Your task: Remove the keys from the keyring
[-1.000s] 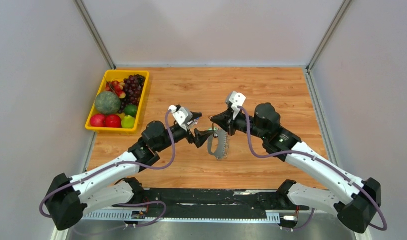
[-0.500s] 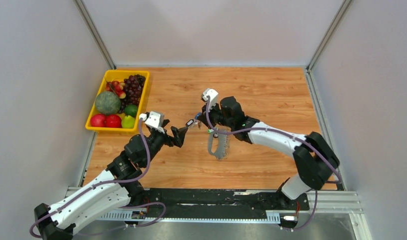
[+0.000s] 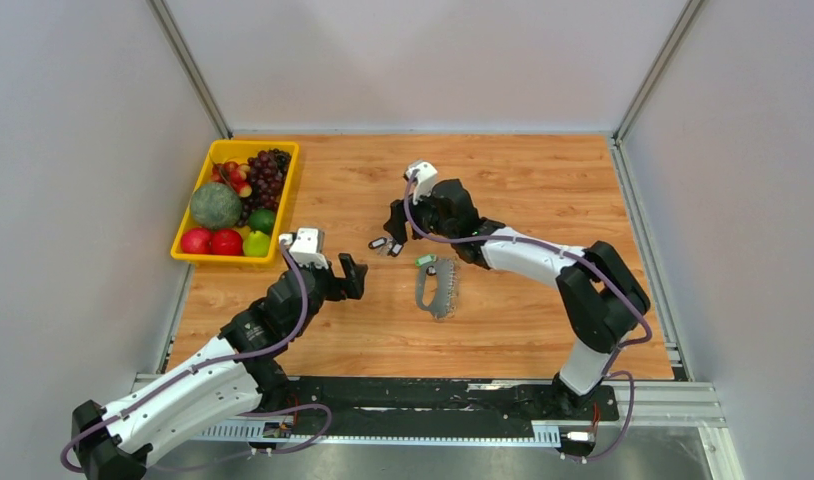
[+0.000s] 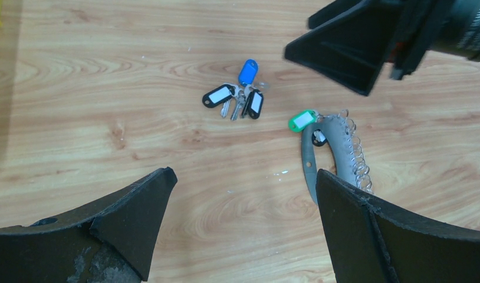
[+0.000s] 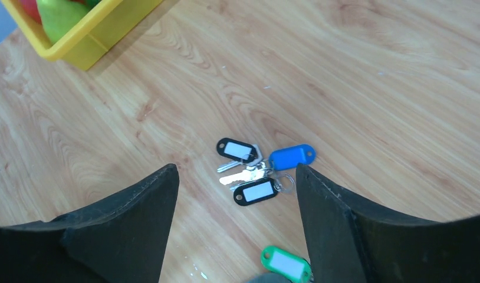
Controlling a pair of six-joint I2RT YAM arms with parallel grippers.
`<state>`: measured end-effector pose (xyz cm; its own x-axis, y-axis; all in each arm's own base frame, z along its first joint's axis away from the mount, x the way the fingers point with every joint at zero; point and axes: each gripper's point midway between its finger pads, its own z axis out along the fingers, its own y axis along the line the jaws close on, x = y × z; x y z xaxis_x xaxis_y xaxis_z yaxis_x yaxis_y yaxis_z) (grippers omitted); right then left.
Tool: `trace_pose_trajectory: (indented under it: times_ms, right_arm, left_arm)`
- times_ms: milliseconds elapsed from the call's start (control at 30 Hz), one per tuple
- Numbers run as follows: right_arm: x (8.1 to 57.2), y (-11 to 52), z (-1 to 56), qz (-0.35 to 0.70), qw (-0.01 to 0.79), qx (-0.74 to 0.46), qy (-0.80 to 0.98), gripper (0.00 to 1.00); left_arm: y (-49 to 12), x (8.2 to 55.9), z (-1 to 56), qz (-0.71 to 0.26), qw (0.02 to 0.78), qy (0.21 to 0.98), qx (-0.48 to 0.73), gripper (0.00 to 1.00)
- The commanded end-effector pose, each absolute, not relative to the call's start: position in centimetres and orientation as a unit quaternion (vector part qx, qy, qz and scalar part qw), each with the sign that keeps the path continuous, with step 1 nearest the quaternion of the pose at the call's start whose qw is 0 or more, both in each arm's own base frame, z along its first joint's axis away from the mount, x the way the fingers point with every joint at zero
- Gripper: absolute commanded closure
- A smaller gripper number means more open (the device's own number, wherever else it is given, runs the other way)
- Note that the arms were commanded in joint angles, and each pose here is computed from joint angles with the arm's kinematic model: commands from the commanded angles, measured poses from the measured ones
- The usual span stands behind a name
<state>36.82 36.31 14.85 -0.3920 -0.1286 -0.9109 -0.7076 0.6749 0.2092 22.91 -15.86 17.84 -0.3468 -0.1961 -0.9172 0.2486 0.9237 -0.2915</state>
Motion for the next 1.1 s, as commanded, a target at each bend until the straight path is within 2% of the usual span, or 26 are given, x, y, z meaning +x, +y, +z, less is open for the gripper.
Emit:
trace_pose_trajectory:
  times_ms: [0, 133, 200, 233, 400, 533, 733, 933, 1067]
  right_arm:
    - [37.7, 32.3, 20.5, 0.289, 0.543, -0.197, 0.763, 0.25]
    - [36.7, 28.1, 21.5, 0.273, 0.553, -0.139, 0.775, 0.23]
    - [36.0, 25.7, 22.2, 0.248, 0.565, -0.105, 0.780, 0.05]
    - [35.6, 24.5, 22.4, 0.235, 0.569, -0.089, 0.783, 0.01]
    - [32.1, 19.9, 23.7, 0.182, 0.577, -0.104, 0.790, 0.00]
    - [29.3, 16.2, 25.3, 0.164, 0.604, -0.068, 0.777, 0.00]
    - [25.0, 12.7, 27.0, 0.188, 0.639, -0.023, 0.746, 0.00]
    - [22.6, 8.7, 27.2, 0.171, 0.665, 0.042, 0.726, 0.00]
    - [21.8, 8.3, 27.6, 0.190, 0.672, 0.056, 0.714, 0.00]
  left_arm:
    - [-15.7, 23.2, 18.9, -0.205, 0.569, 0.796, -0.026, 0.00]
    - [-16.1, 23.4, 18.6, -0.197, 0.555, 0.808, -0.025, 0.00]
    - [-16.4, 23.5, 18.9, -0.193, 0.550, 0.812, -0.019, 0.00]
    - [-16.4, 23.7, 19.1, -0.188, 0.547, 0.815, -0.017, 0.00]
    - [-15.8, 24.4, 20.0, -0.165, 0.550, 0.818, -0.048, 0.00]
    - [-15.7, 24.5, 19.6, -0.165, 0.538, 0.823, -0.079, 0.00]
    - [-15.6, 23.9, 19.2, -0.176, 0.523, 0.828, -0.097, 0.00]
    - [-14.2, 23.0, 20.5, -0.200, 0.545, 0.805, -0.120, 0.00]
    - [-13.4, 22.5, 20.3, -0.213, 0.552, 0.794, -0.139, 0.00]
